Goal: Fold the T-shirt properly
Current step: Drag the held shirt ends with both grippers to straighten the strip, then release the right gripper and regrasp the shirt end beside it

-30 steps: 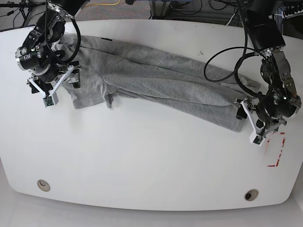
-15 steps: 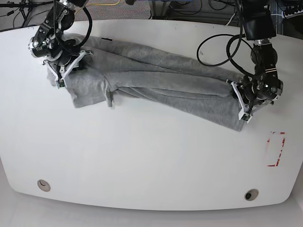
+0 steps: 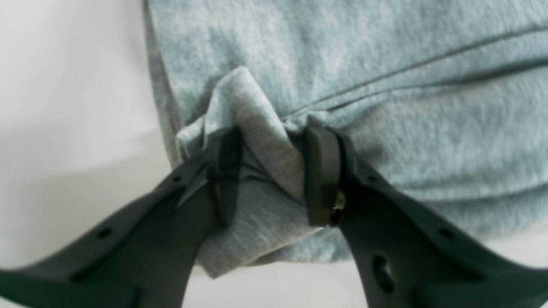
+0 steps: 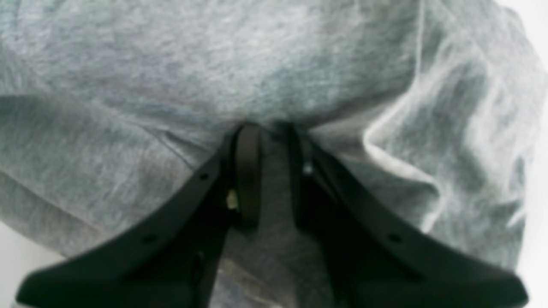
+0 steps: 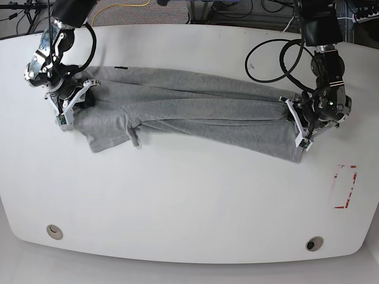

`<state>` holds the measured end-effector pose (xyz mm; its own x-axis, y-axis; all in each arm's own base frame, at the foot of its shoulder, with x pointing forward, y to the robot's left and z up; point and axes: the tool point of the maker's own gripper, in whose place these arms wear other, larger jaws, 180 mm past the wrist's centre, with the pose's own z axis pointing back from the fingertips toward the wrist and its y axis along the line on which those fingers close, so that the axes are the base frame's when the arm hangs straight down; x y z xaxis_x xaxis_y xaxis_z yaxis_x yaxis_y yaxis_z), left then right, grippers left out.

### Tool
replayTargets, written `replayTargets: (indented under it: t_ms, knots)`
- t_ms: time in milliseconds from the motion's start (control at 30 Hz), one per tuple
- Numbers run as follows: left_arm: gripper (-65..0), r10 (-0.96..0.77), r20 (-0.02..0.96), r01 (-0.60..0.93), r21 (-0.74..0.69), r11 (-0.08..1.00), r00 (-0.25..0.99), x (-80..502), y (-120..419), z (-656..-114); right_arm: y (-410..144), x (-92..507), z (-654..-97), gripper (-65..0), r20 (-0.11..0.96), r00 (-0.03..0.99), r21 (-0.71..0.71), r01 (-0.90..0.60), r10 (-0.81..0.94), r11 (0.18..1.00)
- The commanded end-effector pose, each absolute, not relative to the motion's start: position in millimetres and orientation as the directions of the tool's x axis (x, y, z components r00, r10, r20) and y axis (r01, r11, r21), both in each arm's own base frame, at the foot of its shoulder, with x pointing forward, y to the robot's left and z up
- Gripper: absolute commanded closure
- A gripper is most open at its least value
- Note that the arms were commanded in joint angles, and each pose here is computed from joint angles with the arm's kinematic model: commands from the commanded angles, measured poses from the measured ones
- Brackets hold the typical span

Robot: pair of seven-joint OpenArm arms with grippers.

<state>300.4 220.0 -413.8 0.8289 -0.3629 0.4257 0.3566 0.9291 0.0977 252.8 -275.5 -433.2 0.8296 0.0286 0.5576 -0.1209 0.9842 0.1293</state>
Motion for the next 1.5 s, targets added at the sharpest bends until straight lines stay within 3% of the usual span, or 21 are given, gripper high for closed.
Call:
replayTargets:
  t_ms: [0,367,567,667,800,900,1133,1467]
  knots:
    - [-22.1,-0.381,0.377,0.361,0.127,0.924,0.844,292,226,-411,-298,229,-459,-12.4,0.408,0.909,0.063,-0.123,0.087,0.990]
    - [-22.1,-0.406,0.340,0.382,0.139,0.914,0.848,260,214,-408,-309,248,-458,-12.4,0.396,0.908,0.042,-0.169,0.139,0.985]
    - [-22.1,-0.418,0.342,0.390,0.151,0.908,0.841,250,213,-404,-308,270,-422,-13.2,0.474,0.855,-0.037,-0.216,0.208,0.976]
    - [-22.1,-0.423,0.359,0.390,0.164,0.906,0.832,254,212,-398,-305,279,-401,-19.3,0.495,0.831,-0.090,-0.242,0.254,0.966]
    - [-22.2,-0.432,0.389,0.390,0.187,0.902,0.813,262,211,-386,-301,291,-368,-36.1,0.524,0.791,-0.170,-0.266,0.316,0.949]
    - [-22.2,-0.437,0.398,0.384,0.208,0.899,0.807,271,213,-375,-295,302,-345,-44.4,0.557,0.755,-0.216,-0.272,0.347,0.938]
    - [-22.2,-0.443,0.381,0.369,0.253,0.894,0.812,281,219,-354,-296,333,-312,-46.3,0.600,0.719,-0.252,-0.247,0.351,0.936]
    - [-22.2,-0.453,0.425,0.359,0.286,0.889,0.783,292,218,-336,-299,371,-356,-46.6,0.630,0.756,-0.037,-0.196,0.175,0.980]
